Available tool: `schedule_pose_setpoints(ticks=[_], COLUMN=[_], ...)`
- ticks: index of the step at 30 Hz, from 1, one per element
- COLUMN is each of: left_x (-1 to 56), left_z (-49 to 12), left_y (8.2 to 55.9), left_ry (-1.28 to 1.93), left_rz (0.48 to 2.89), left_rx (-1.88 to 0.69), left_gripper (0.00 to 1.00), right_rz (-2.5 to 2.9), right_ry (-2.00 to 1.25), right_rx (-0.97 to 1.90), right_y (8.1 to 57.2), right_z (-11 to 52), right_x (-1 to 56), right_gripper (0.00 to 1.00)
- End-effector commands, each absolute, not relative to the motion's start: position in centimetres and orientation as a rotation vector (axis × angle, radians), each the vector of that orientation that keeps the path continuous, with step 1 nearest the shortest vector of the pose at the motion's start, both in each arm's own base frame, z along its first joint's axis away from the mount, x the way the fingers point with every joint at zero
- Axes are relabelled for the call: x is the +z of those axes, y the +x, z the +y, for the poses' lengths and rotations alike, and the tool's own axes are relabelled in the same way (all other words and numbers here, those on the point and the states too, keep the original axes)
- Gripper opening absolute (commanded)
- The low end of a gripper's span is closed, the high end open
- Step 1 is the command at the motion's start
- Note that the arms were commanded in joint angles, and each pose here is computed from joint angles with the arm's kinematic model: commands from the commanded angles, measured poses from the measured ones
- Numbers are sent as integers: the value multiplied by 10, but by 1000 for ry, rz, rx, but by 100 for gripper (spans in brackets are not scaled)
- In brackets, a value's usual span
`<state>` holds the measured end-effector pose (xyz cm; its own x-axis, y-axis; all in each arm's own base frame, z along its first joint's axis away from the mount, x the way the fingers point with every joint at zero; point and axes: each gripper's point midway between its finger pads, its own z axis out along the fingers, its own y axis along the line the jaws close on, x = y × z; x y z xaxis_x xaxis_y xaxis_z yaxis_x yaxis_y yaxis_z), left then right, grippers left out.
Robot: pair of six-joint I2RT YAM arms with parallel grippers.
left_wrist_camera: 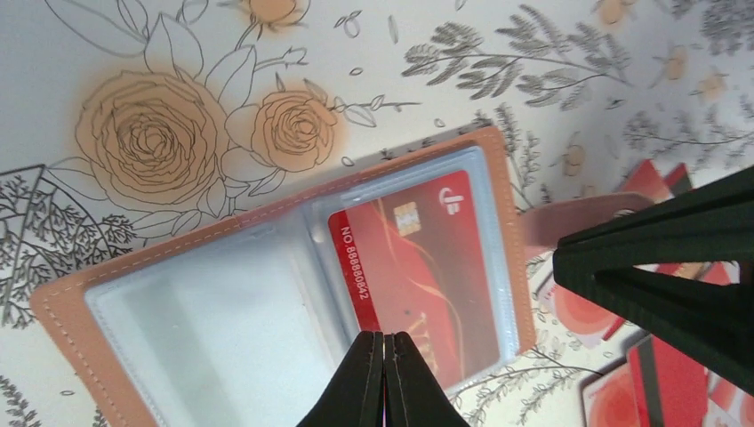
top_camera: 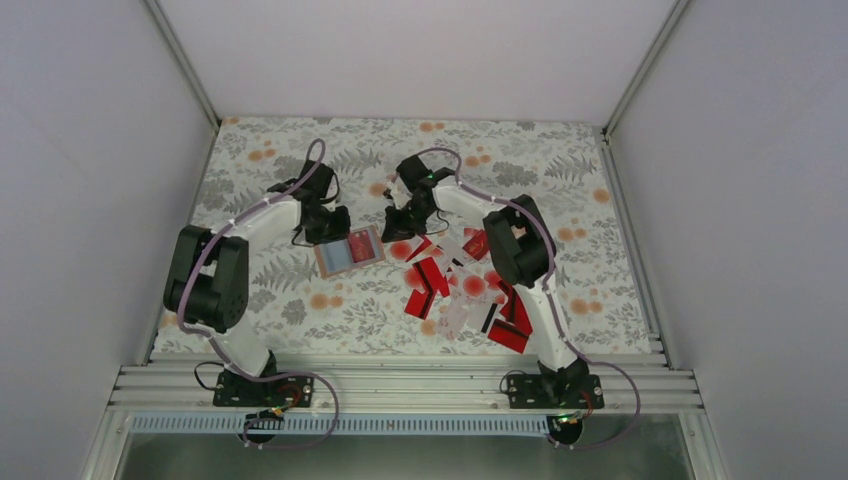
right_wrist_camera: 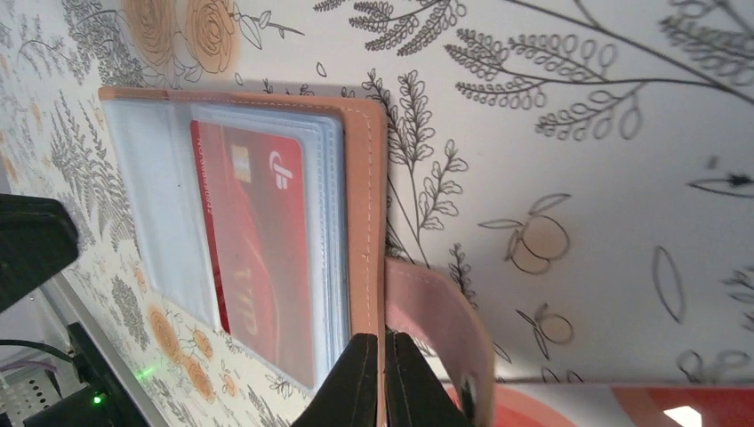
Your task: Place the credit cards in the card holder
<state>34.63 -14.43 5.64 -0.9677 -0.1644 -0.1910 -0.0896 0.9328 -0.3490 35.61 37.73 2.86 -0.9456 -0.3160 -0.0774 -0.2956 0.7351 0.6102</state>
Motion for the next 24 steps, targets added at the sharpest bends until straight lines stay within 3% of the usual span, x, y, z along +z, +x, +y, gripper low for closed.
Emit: schedule_pose_setpoints(ticks=[1, 13, 24], left_x=[73, 52, 34], left_z=[-142, -149, -157], left_y=[344, 327, 332], left_ry=[-130, -27, 10], left_rz=[2843, 2867, 2903], left_rx=[-490, -560, -609], left_gripper=[3, 3, 2], right_rz=[-2898, -2730, -2717], right_ry=[535, 458, 402], right_rx=[-1102, -1320, -1307], right_y=[356, 345, 348], right_z=[377, 395, 398], right_x=[61, 65, 50], right_gripper=[5, 20, 22])
